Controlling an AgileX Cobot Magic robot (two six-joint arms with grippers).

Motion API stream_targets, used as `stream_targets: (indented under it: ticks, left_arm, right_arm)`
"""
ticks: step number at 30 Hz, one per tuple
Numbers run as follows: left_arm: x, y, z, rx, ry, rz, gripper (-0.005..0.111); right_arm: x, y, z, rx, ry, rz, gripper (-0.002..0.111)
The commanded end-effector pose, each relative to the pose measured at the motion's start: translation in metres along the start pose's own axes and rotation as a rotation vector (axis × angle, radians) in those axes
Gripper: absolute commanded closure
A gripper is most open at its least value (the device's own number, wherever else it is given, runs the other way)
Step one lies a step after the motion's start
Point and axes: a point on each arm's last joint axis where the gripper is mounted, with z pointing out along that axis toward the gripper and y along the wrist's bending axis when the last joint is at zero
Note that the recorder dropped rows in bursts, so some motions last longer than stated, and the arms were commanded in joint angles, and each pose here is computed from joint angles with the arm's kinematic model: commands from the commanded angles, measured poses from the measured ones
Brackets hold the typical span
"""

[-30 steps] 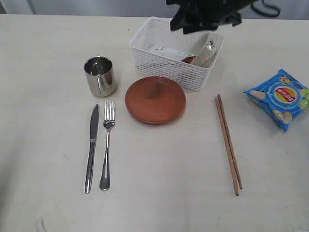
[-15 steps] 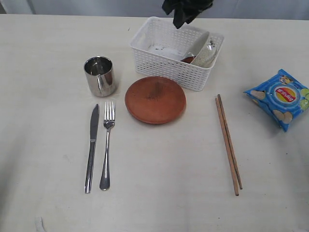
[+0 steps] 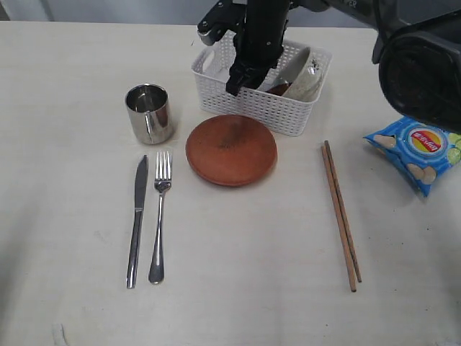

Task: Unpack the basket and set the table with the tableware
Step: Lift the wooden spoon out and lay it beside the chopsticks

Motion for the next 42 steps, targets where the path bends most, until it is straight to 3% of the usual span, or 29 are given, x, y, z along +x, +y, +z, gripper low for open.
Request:
stream_targets:
  ticks: [1,7,10,14,22,30,42]
  left_arm:
    - [0.000,0.000,0.000,-0.005,-0.008,-0.007,0.107]
    - [0.000,0.000,0.000,-0.005,-0.008,-0.007,0.107]
    - [0.000,0.000,0.000,-0.005,-0.008,-0.007,0.107]
    - [0.000,0.000,0.000,-0.005,-0.008,-0.007,0.107]
    - [0.000,0.000,0.000,-0.005,-0.008,-0.007,0.107]
    - [0.000,0.000,0.000,-0.005,-0.008,-0.007,0.107]
    - [0.000,0.000,0.000,-0.001,-0.008,-0.018,0.107]
  right_arm:
    - [0.007,0.005,0.022,-0.065,0.071,0.040,0.055]
    - [0.009,0.006,0.033,-0.069,0.085,0.050,0.060]
    - [0.009,0.004,0.033,-0.049,0.094,0.039,0.077]
    - [0.012,0.000,0.032,0.004,0.125,0.025,0.109]
    - [0.010,-0.005,0.019,0.045,0.105,0.020,0.109]
    - [0.004,-0.025,-0.023,0.250,0.018,0.095,0.109]
    - [-0.002,-0.029,-0.093,0.304,-0.148,0.152,0.109]
